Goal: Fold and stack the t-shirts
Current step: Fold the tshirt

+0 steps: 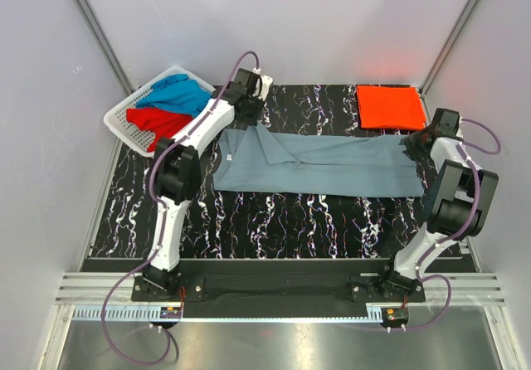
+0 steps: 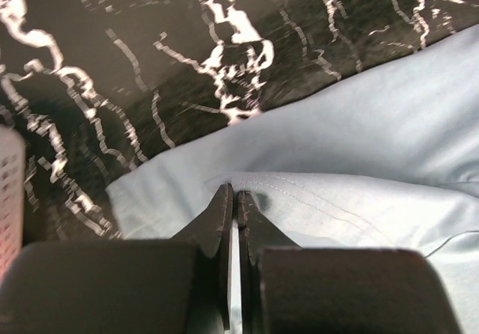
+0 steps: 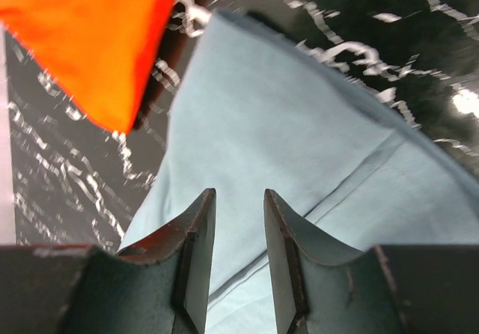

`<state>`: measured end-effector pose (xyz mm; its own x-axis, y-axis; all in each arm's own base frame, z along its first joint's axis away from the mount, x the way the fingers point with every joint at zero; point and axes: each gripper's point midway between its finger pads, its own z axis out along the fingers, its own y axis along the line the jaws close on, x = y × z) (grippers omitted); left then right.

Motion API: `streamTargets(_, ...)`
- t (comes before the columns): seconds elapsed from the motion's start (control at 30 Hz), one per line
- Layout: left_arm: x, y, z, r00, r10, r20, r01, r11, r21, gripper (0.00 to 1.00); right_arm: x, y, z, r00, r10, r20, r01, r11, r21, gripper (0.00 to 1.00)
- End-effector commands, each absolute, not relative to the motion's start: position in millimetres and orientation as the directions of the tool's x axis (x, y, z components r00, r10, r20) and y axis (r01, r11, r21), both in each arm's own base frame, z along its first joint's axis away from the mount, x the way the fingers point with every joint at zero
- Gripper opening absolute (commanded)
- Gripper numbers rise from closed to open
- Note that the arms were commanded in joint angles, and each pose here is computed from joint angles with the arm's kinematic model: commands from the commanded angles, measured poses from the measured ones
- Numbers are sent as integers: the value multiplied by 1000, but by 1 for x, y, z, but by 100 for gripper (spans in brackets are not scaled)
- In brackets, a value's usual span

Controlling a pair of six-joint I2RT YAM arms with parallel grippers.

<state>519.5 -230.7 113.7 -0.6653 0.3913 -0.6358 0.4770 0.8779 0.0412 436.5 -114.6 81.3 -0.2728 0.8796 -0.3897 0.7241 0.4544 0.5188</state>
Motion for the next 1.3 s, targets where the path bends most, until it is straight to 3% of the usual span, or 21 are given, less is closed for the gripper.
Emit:
streamTargets(0.0, 538, -249, 126, -593, 368, -716, 525, 851, 3, 2, 448, -97, 121, -306, 847, -434, 635, 522, 570, 40)
streamTargets(0.13, 546, -254, 135, -584, 336, -739, 512, 859, -14, 26, 456, -55, 131, -398, 801, -446, 557, 598, 577, 41)
streamTargets(0.2, 548, -256, 152, -566, 320, -760, 511, 859, -19, 32, 458, -38, 141, -441, 766, -469, 510, 643, 571, 42)
streamTargets(0.23, 547, -257, 161, -562, 303, -770, 505, 863, -28, 44, 458, -19, 142, -477, 745, -467, 483, 666, 568, 43)
streamTargets(0.33, 541, -254, 198, -537, 266, -801, 488, 872, -37, 57, 454, 15, 150, -553, 691, -466, 405, 712, 574, 46)
streamTargets(0.47, 505, -237, 220, -594, 197, -780, 421, 902, -94, 57, 441, 79, 145, -699, 556, -450, 285, 793, 539, 46)
streamTargets(0.53, 481, -239, 211, -646, 161, -747, 414, 895, -165, 57, 427, 109, 130, -767, 494, -411, 247, 817, 521, 42)
streamTargets(0.6, 449, -231, 187, -706, 137, -695, 385, 898, -215, 57, 413, 127, 113, -805, 454, -381, 238, 836, 494, 34)
streamTargets(0.63, 424, -227, 153, -777, 122, -617, 347, 901, -260, 57, 404, 130, 102, -820, 449, -356, 247, 837, 488, 34)
streamTargets(0.8, 372, -224, 117, -843, 75, -533, 307, 880, -363, 56, 382, 132, 79, -842, 450, -297, 284, 839, 464, 33)
streamTargets(1.0, 348, -208, 77, -889, 18, -457, 198, 916, -349, 57, 357, 109, 39, -848, 460, -264, 369, 869, 330, 33)
streamTargets(1.27, 335, -145, 20, -927, -47, -372, -30, 998, -54, 57, 335, 67, 17, -835, 454, -310, 437, 891, 127, 32)
